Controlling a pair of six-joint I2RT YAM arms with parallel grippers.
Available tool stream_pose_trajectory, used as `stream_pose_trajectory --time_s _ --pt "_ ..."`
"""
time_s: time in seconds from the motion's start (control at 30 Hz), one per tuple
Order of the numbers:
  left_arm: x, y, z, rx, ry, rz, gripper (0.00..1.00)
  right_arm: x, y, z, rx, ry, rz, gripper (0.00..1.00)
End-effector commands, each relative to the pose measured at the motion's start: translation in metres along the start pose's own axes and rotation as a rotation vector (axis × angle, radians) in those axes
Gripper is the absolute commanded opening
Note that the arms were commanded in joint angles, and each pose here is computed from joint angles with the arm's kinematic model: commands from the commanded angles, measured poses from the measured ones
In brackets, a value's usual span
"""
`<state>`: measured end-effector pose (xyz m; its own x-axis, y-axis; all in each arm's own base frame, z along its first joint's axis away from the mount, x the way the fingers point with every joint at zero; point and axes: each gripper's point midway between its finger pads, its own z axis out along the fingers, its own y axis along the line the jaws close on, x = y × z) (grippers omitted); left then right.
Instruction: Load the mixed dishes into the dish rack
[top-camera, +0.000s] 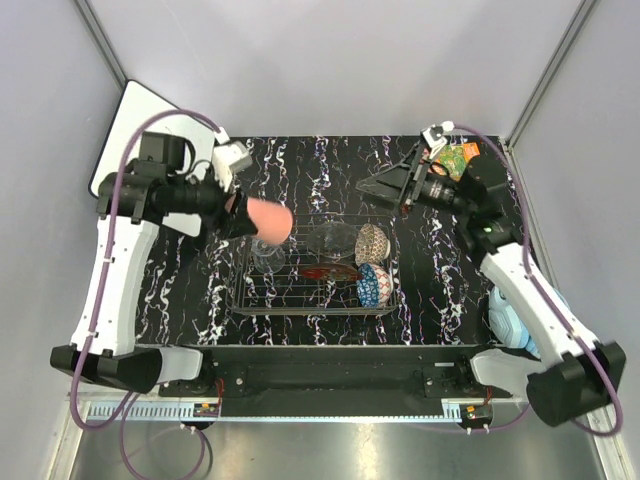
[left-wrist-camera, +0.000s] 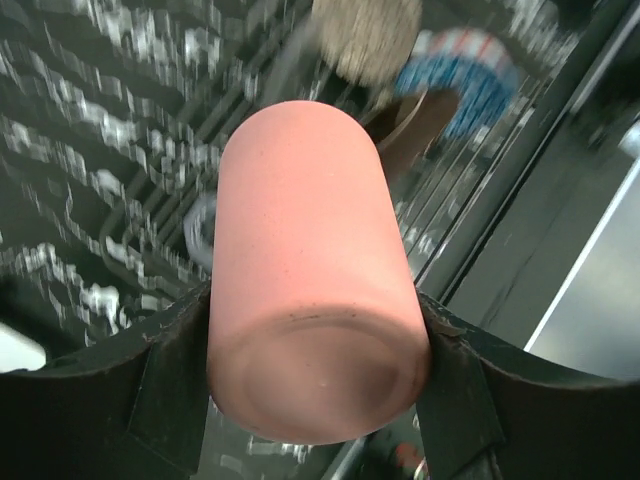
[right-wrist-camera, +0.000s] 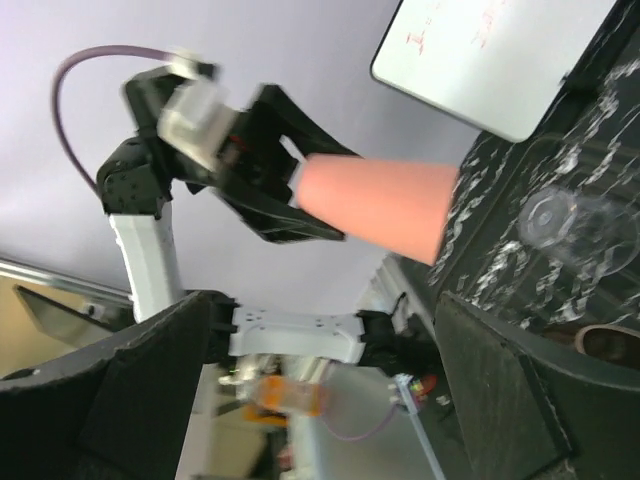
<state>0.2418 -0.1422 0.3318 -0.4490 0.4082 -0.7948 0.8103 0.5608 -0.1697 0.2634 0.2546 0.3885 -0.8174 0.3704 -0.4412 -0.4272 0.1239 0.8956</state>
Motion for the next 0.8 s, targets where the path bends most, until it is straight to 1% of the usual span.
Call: stream_pose_trajectory --time_s 0.0,0.03,0.27,0.43,0.63,0.77 --pt "0.072 0.012 0.004 -0.042 0.263 0.040 0.00 -0.005 0.004 -0.020 0.139 -0.060 -0.193 1.00" --pt "0.084 0.014 0.007 -0.047 0.300 0.031 0.00 -0.005 0.006 -0.021 0.141 -0.064 -0.196 1.00" --pt "0.123 0.011 0.027 -0.015 0.432 0.028 0.00 0.000 -0.008 -0.025 0.181 -0.074 -0.154 1.00" --pt "0.148 0.015 0.041 -0.042 0.544 0.034 0.00 0.005 -0.016 -0.030 0.206 -0.081 -0.141 1.00" --pt "0.161 0.007 0.059 -0.019 0.577 0.044 0.00 0.009 -0.023 -0.033 0.227 -0.082 -0.137 1.00" --pt "0.166 0.013 0.075 -0.045 0.589 0.053 0.00 0.011 -0.025 -0.034 0.230 -0.082 -0.138 1.00"
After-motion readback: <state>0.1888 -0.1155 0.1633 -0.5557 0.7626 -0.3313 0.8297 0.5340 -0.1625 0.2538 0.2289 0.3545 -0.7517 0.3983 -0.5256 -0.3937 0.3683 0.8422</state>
